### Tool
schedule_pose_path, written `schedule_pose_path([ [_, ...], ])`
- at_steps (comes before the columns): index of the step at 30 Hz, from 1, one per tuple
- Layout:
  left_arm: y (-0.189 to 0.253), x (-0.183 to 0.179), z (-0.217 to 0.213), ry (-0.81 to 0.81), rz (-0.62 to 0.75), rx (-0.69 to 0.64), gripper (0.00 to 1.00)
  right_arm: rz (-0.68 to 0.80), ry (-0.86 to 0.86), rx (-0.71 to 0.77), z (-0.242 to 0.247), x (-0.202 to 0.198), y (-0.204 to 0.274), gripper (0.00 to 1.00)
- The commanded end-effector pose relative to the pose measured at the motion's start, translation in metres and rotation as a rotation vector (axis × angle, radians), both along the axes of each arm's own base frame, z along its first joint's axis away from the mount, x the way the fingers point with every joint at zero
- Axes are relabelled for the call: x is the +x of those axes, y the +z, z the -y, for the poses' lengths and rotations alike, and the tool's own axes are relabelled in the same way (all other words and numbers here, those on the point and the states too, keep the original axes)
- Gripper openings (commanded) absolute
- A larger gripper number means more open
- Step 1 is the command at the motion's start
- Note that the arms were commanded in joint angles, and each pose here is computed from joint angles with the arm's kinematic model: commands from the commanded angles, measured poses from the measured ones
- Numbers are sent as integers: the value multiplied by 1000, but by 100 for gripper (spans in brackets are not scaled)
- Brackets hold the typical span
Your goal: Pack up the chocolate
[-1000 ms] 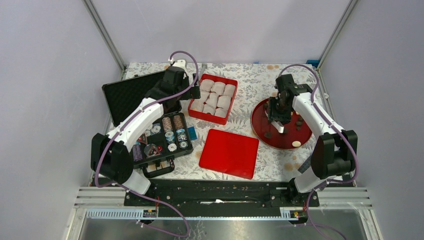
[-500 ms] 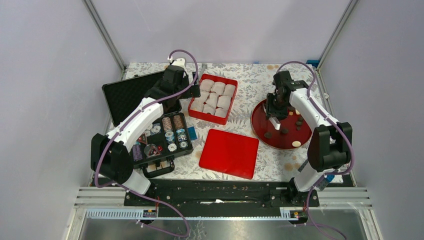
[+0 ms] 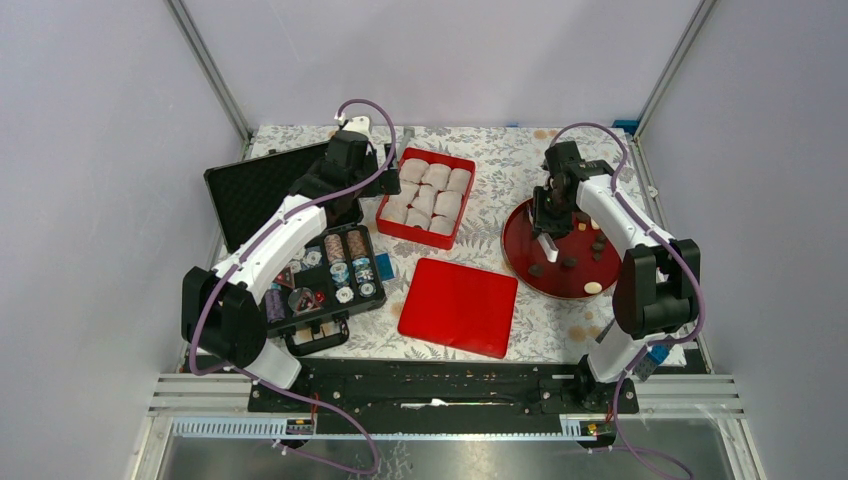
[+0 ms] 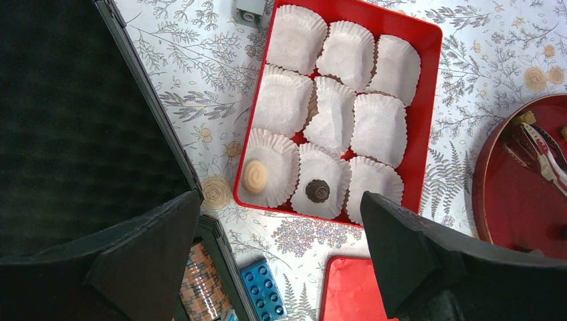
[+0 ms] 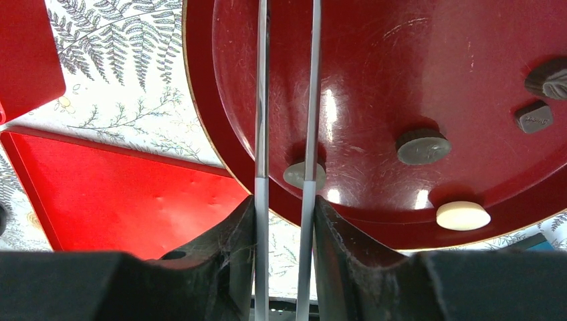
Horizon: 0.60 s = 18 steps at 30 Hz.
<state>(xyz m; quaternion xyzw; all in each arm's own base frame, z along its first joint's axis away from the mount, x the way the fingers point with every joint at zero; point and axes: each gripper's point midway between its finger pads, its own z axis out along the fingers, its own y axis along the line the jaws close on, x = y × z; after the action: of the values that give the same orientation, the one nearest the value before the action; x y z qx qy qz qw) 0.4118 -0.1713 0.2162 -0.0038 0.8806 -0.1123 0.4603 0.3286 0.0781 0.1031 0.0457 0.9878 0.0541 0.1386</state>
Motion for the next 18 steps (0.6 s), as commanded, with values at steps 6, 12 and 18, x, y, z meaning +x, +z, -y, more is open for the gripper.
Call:
schedule_pose_path([
  [6,25,9,-5,43,64,-19,99,30,10,-1,4,-11,39,26],
  [12,23,9,-5,61,51,-33,99,63,3,4,7,-28,76,25],
  [18,21,10,-7,72,46,-27,99,132,31,80,-15,-31,124,24],
])
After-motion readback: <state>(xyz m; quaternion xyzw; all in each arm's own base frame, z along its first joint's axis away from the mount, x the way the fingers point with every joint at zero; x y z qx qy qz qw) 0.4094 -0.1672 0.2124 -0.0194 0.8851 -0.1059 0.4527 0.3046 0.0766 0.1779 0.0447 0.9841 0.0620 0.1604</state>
